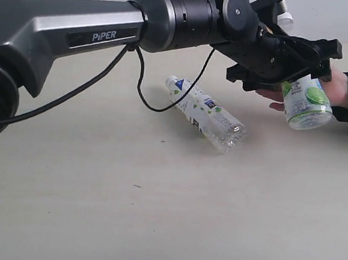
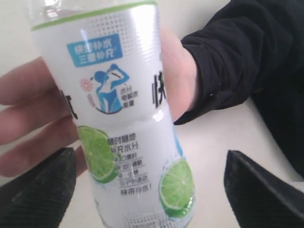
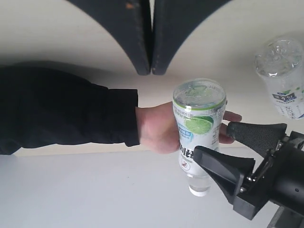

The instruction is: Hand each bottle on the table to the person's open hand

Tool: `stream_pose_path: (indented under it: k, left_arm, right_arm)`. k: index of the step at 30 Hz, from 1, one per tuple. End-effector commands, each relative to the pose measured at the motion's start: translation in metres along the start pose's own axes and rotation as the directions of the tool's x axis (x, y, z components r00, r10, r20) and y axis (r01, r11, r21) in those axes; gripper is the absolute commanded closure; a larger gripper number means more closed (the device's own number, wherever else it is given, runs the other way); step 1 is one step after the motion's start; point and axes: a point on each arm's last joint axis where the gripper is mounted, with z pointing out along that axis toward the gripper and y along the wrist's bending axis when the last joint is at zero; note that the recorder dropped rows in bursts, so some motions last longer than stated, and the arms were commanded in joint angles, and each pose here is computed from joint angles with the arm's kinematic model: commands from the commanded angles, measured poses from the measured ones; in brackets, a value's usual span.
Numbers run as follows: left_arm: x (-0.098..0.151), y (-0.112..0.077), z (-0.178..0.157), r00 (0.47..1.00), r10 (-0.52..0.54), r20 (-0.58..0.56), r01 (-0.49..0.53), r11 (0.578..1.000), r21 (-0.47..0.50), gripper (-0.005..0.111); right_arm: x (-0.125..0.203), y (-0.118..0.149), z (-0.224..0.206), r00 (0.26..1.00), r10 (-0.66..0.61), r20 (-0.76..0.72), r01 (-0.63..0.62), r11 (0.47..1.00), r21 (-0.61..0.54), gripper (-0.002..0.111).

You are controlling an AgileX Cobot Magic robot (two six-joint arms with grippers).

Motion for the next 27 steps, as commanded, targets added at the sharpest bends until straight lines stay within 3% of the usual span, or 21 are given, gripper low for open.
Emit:
stream_pose_path:
  k: [1,5,6,12,16,20,23,27]
  left_arm:
    - [-0.010,-0.016,-0.024,0.994,0.107,0.001,-0.107,0.994,0.015,0.026]
    - [-0.013,-0.026,-0.042,0.987,0.158,-0.019,-0.158,0.987,0.006,0.034]
    - [-0.015,-0.031,-0.052,0.979,0.200,-0.030,-0.200,0.980,0.000,0.048]
    - [-0.017,-0.042,-0.082,0.947,0.308,-0.090,-0.312,0.950,-0.027,0.104]
    - [-0.016,-0.048,-0.111,0.909,0.398,-0.122,-0.407,0.911,-0.060,0.107]
    - [0.012,-0.038,-0.134,0.839,0.521,-0.157,-0.534,0.844,-0.055,0.107]
    - [0.043,-0.011,-0.167,0.812,0.572,-0.120,-0.583,0.807,-0.095,0.107]
    - [0.063,0.014,-0.238,0.824,0.558,0.096,-0.536,0.824,-0.184,0.107]
  right_arm:
    - [0.001,0.000,0.000,1.000,0.002,0.009,-0.002,1.000,0.008,0.108]
    - [0.001,0.000,0.000,1.000,0.002,0.009,-0.002,1.000,0.008,0.108]
    - [0.001,0.000,0.000,1.000,0.002,0.009,-0.002,1.000,0.008,0.108]
    - [0.001,0.000,0.000,1.000,0.002,0.009,-0.002,1.000,0.008,0.108]
    - [0.001,0.000,0.000,1.000,0.002,0.009,-0.002,1.000,0.008,0.108]
    - [0.001,0.000,0.000,1.000,0.002,0.009,-0.002,1.000,0.008,0.108]
    - [0.001,0.000,0.000,1.000,0.004,0.009,-0.004,1.000,0.007,0.108]
    - [0.001,0.000,0.000,1.000,0.004,0.009,-0.004,1.000,0.007,0.108]
